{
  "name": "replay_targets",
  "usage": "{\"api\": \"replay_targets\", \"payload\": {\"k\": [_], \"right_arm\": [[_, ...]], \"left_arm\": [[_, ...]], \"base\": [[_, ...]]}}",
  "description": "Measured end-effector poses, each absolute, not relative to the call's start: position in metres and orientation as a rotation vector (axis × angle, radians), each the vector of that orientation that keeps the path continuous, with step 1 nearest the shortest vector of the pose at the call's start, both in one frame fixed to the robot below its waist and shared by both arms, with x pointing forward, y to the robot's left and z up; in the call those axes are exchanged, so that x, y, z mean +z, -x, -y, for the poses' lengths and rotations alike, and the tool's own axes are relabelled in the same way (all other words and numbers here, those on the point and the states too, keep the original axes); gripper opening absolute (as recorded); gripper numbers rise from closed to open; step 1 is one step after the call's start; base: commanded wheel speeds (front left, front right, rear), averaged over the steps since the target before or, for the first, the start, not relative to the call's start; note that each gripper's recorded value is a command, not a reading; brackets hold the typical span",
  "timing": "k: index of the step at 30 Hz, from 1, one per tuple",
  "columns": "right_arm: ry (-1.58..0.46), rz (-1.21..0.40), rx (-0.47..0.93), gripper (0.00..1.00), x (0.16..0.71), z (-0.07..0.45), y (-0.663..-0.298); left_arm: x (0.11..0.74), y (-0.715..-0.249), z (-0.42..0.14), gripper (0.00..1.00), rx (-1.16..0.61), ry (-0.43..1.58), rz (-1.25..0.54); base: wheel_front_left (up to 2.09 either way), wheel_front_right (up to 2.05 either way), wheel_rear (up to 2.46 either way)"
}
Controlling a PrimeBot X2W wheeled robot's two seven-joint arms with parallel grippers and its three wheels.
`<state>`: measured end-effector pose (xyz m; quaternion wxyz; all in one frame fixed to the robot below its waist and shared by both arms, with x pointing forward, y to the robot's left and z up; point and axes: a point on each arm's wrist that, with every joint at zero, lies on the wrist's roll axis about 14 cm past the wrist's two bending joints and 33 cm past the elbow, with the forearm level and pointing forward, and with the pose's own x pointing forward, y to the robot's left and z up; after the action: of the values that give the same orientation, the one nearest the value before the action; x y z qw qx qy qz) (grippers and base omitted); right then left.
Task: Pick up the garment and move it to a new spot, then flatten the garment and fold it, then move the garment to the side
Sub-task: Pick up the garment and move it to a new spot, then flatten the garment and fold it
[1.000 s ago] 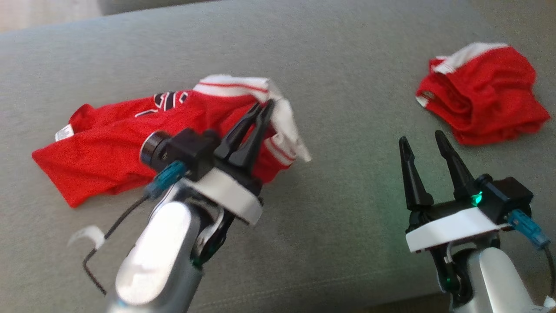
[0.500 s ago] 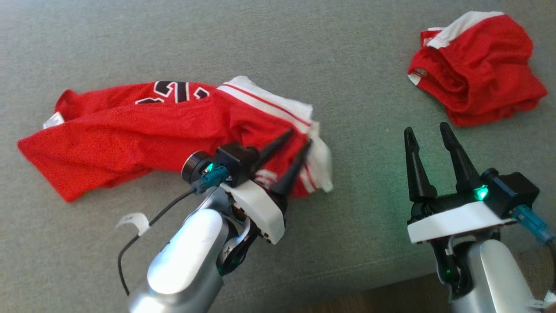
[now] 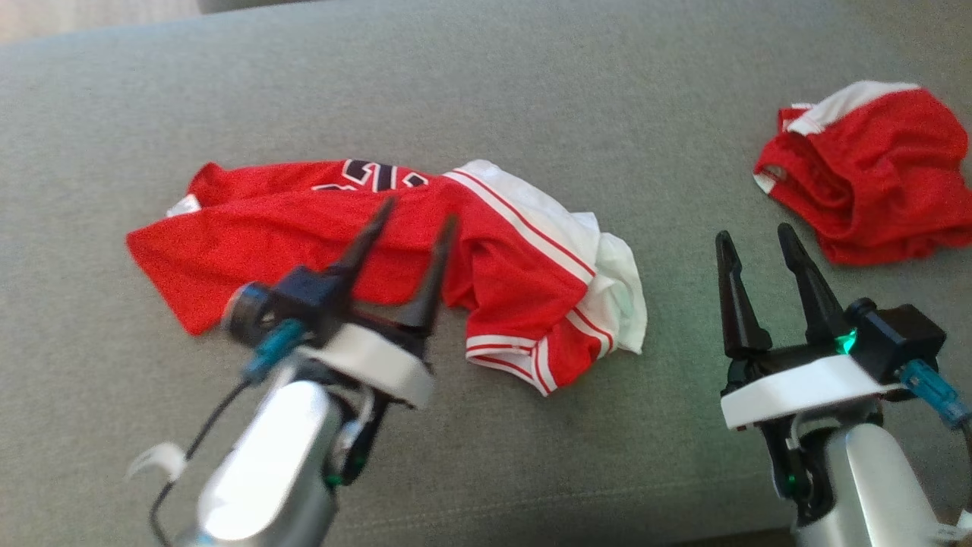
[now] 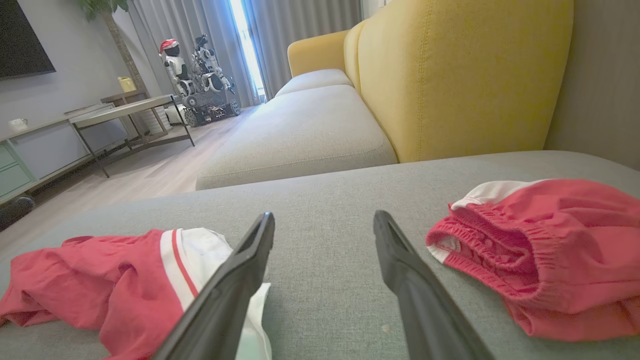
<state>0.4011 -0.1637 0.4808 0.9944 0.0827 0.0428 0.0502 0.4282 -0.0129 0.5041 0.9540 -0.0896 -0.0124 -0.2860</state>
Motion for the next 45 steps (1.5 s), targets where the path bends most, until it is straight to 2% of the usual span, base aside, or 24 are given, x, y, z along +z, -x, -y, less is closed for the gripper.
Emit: {"api": "replay_targets", "payload": {"k": [11, 17, 32, 45], "right_arm": [[-0.157, -0.088, 0.147, 1.0, 0.489, 0.149, -0.39], [-0.146, -0.078, 0.168, 1.0, 0.496, 0.142, -0.388], [-0.134, -0.1, 0.157, 1.0, 0.497, 0.147, -0.365], [-0.134, -0.11, 0.159, 1.0, 0.495, 0.147, -0.363]], "left_arm": [[0.514, -0.425, -0.114, 1.0, -0.176, 0.117, 0.071], [0.515, -0.407, -0.156, 1.0, -0.065, 0.097, 0.075], [0.505, -0.366, -0.173, 1.0, -0.025, 0.098, 0.043], [0.505, -0.363, -0.173, 1.0, -0.033, 0.092, 0.038]], "base": [[0.0, 0.0, 0.0], [0.0, 0.0, 0.0], [0.0, 0.0, 0.0], [0.0, 0.0, 0.0]]}}
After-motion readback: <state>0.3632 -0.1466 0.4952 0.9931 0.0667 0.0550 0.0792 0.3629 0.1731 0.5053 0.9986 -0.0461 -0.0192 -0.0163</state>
